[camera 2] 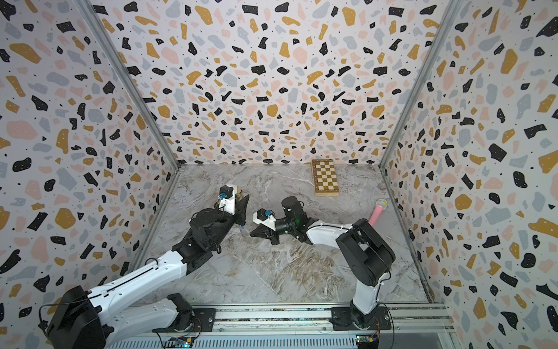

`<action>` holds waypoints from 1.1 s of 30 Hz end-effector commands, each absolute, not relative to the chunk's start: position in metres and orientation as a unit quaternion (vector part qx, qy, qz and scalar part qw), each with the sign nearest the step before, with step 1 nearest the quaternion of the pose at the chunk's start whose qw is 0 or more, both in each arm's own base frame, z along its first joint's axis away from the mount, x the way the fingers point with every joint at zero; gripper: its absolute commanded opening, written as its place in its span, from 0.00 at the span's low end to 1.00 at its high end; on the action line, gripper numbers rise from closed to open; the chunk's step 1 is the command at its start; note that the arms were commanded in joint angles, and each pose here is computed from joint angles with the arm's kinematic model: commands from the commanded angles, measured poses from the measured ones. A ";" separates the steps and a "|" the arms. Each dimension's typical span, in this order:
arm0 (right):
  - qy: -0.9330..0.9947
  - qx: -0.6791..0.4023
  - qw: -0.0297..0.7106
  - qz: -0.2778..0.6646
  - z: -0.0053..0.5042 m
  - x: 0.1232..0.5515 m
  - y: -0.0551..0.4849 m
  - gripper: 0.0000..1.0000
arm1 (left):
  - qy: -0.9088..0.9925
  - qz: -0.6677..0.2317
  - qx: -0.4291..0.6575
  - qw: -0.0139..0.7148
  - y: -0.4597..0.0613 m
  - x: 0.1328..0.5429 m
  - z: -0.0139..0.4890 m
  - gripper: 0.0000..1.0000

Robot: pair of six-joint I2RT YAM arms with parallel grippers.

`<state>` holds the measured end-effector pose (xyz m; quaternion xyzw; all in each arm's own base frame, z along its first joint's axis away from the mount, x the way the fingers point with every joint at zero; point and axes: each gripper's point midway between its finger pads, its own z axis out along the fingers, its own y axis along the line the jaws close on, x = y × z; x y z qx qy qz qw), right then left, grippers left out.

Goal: Remove the label from the bottle
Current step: Tear open the label from the bottle.

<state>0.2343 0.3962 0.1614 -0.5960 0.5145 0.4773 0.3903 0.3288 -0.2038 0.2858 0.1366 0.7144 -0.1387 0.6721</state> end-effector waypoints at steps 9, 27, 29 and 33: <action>0.484 -0.607 0.411 0.478 0.191 0.229 0.400 0.00 | 0.682 -0.155 0.123 0.704 -0.205 0.327 0.309 0.00; 0.482 -0.609 0.408 0.479 0.190 0.227 0.402 0.00 | 0.682 -0.155 0.123 0.704 -0.205 0.327 0.309 0.00; 0.481 -0.610 0.408 0.479 0.191 0.227 0.402 0.00 | 0.681 -0.155 0.123 0.705 -0.205 0.327 0.309 0.00; 0.481 -0.611 0.407 0.480 0.191 0.226 0.402 0.00 | 0.682 -0.156 0.124 0.704 -0.206 0.327 0.309 0.00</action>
